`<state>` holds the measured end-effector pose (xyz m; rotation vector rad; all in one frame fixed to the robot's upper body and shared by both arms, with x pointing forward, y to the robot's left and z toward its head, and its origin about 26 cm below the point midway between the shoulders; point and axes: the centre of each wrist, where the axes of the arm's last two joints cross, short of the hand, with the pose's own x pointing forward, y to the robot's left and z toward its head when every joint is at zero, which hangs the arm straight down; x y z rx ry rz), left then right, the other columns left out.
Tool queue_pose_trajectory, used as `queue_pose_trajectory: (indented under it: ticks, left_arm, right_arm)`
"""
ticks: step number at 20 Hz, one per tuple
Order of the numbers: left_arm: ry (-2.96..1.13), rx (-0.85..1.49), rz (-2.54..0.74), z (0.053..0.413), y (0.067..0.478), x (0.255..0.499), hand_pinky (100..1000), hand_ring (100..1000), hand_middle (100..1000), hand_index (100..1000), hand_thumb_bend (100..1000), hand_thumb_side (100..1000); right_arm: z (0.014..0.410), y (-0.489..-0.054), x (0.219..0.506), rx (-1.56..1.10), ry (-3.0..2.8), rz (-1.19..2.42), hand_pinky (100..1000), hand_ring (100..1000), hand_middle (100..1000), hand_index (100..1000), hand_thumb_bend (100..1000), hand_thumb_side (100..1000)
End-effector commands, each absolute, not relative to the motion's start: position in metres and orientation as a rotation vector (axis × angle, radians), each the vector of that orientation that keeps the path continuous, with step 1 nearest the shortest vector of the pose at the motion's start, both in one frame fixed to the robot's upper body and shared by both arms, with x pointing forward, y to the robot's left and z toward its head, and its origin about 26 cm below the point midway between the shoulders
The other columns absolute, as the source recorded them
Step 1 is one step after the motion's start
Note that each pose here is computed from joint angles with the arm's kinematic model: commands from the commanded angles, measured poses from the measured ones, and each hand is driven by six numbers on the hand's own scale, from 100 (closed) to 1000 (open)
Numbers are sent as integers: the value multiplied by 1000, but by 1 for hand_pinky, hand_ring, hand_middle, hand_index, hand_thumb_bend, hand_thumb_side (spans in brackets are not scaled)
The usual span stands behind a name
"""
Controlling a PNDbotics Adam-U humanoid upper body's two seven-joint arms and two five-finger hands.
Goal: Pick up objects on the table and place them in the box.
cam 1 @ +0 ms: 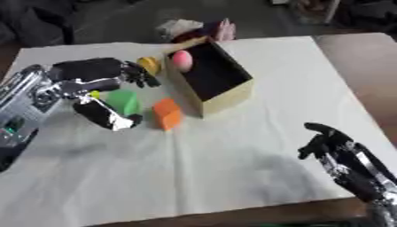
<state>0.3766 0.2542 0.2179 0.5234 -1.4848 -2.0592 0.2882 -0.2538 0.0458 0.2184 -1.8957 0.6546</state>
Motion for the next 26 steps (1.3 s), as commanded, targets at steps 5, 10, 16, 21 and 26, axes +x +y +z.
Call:
queue_pose_trajectory:
  ticks: [5,10,16,21,26]
  left_arm:
    - [-1357,631,-2277,233,251,387,815,776,797,937,543,442]
    - [-1315,695,-2349,232,254,400,822,788,803,941,634,505]
    - [-1263,731,-2376,218,256,417,832,802,806,943,681,543]
    - [-1266,771,-2351,205,256,429,830,798,798,936,647,534]
    - [-1279,806,-2346,190,253,437,828,794,797,933,625,528]
  right_arm:
    - [53,-255,290,216,-1915,674,717,557,490,885,100,525]
    - [53,-253,290,227,-1917,678,717,556,490,885,100,522]
    - [54,-250,291,240,-1923,679,717,555,490,885,100,520]
    - [55,-248,292,250,-1926,682,716,555,490,885,100,526]
    - [57,-246,293,259,-1931,684,715,554,490,884,100,526]
